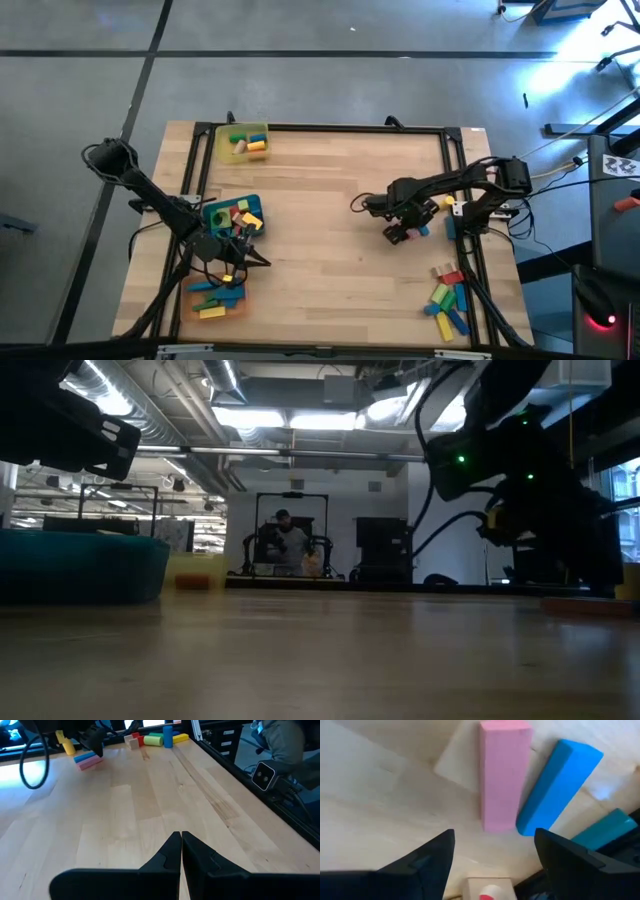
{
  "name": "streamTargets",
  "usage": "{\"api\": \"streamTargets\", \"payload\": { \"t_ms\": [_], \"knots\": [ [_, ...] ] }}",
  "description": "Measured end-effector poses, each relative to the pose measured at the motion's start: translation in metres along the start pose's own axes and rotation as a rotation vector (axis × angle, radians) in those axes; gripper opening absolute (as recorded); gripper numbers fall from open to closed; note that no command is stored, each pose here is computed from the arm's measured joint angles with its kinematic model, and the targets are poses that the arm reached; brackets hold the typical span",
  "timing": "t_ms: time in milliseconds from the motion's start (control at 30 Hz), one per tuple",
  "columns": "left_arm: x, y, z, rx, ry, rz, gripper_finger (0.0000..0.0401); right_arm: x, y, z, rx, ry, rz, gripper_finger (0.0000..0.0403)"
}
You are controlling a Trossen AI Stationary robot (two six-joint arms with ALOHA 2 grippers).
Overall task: Sort blocks by size
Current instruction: Put the pink block into the orange bin
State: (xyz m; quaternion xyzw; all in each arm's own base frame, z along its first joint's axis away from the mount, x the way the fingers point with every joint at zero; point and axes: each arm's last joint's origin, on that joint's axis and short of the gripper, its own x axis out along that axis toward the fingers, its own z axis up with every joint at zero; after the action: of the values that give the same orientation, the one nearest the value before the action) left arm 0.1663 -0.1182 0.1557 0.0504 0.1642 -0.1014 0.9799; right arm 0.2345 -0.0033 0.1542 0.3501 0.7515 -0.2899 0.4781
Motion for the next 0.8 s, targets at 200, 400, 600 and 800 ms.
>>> {"api": "streamTargets", "payload": {
  "t_ms": [200,400,600,800],
  "knots": [
    [0.0,0.0,0.0,0.007,0.0,0.0,0.0001,-0.002,0.006,0.005,0.0,-0.066,0.044,0.0275],
    [0.0,0.0,0.0,0.004,0.0,0.0,0.0001,0.015,0.001,0.008,0.044,-0.103,0.037,0.0275],
    [0.0,0.0,0.0,0.004,0.0,0.001,0.0001,0.022,-0.002,0.008,0.044,-0.103,0.045,0.0275],
    [0.0,0.0,0.0,-0.024,0.0,0.001,0.0001,0.022,-0.001,0.008,0.032,-0.117,0.047,0.0275]
  ]
}}
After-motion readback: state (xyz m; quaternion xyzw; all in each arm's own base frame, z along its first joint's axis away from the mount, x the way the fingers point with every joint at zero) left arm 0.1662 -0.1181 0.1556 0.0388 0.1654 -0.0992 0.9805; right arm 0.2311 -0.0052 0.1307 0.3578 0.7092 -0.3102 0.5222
